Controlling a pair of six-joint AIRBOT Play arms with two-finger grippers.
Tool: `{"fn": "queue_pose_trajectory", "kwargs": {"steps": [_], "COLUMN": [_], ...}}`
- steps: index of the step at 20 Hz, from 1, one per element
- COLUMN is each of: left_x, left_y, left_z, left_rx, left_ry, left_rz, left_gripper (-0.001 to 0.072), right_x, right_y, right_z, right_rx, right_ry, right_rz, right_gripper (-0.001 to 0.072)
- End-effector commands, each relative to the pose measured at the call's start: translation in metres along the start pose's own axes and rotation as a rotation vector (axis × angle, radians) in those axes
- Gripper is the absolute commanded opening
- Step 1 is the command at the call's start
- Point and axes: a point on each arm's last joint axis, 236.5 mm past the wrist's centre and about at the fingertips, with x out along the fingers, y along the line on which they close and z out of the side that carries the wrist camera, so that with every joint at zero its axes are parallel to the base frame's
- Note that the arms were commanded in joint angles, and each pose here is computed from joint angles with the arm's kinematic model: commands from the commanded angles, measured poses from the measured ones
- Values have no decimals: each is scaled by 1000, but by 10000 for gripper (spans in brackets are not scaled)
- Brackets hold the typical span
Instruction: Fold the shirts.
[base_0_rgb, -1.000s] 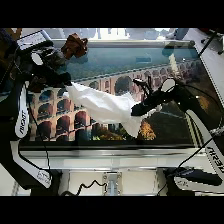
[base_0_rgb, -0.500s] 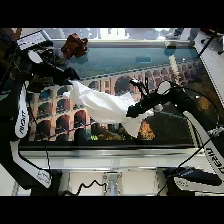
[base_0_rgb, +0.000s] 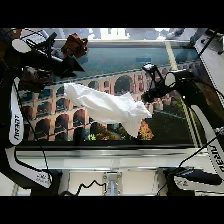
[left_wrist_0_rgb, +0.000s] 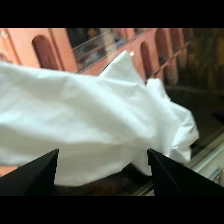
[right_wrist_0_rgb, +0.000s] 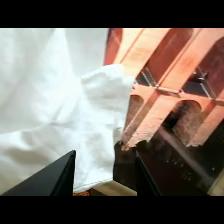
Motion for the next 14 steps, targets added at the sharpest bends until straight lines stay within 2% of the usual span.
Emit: {"fn": "queue_pose_trajectory", "kwargs": {"steps": [1, 3, 6, 10, 14], "left_x": [-5, 16, 60, 116, 126], "left_y": [54, 50, 48, 48, 47], "left_z": [-62, -89, -137, -164, -175], "left_rx": [-77, -104, -127, -112, -167], "left_ry": [244, 344, 485, 479, 490], "left_rz": [277, 239, 217, 228, 248], "left_gripper": [649, 650, 649, 648, 647], "right_x": [-3, -4, -4, -6, -14], "right_y": [-15, -7, -8, 9, 28], "right_z": [-1, -10, -33, -33, -15], "right_rx": [159, 209, 220, 200, 194], "right_ry": [-30, -17, 58, 53, -16], "right_rz": [95, 216, 256, 333, 427], "right_gripper": [432, 432, 431, 430, 430]}}
